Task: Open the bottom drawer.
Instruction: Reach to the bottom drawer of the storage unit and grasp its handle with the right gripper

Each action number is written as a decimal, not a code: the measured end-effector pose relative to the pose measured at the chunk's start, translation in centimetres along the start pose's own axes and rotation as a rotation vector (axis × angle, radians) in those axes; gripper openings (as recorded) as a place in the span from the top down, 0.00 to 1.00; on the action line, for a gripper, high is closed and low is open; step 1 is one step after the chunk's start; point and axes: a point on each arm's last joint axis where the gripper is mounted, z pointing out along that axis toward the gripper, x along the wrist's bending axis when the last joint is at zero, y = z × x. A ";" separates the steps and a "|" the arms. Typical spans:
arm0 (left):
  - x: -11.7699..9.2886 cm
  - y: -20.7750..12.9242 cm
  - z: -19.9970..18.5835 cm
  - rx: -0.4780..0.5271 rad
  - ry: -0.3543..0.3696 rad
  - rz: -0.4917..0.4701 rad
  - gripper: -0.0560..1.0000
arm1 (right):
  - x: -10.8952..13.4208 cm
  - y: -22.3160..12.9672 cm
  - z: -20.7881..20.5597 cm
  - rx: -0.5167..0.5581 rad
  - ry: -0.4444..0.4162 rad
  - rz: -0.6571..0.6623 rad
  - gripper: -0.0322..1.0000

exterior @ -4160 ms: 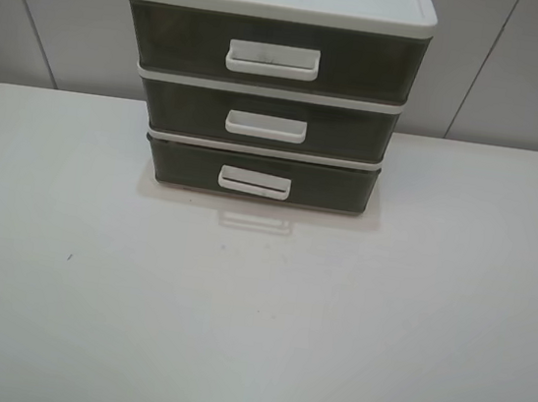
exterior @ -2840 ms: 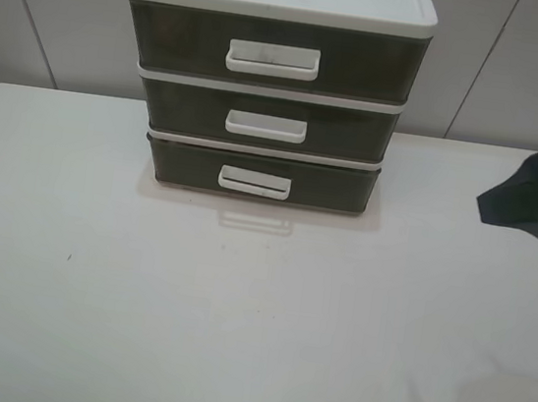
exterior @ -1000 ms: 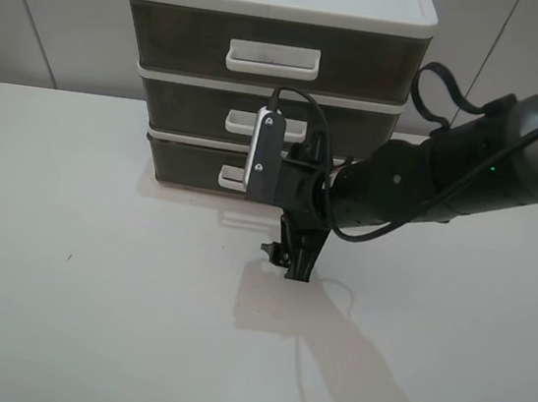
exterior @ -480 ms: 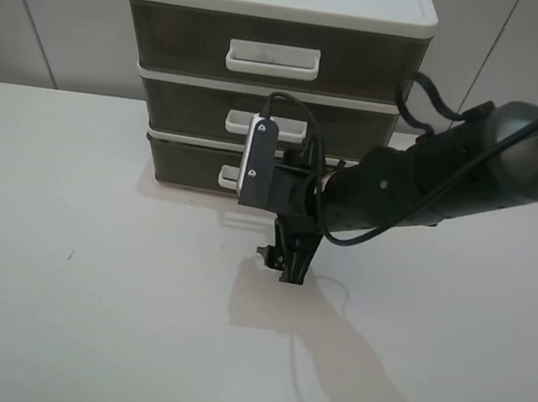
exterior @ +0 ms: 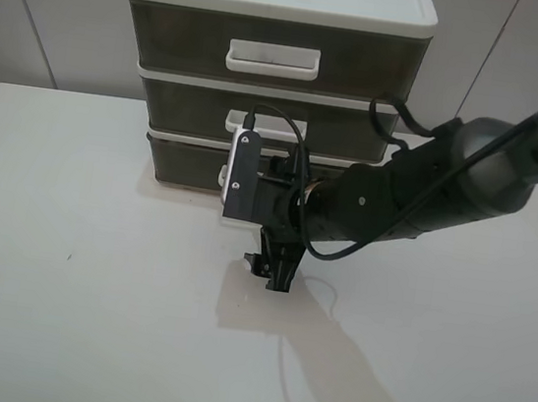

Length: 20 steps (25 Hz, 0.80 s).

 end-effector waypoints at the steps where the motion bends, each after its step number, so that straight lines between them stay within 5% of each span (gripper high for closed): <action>1: 0.0 0.0 0.0 0.000 0.000 0.000 0.27 | 0.0 0.0 0.1 0.001 -0.005 0.007 0.23; 20: 0.0 0.0 0.0 0.000 0.000 0.000 0.27 | -0.1 -0.6 1.2 0.020 -0.078 0.114 0.23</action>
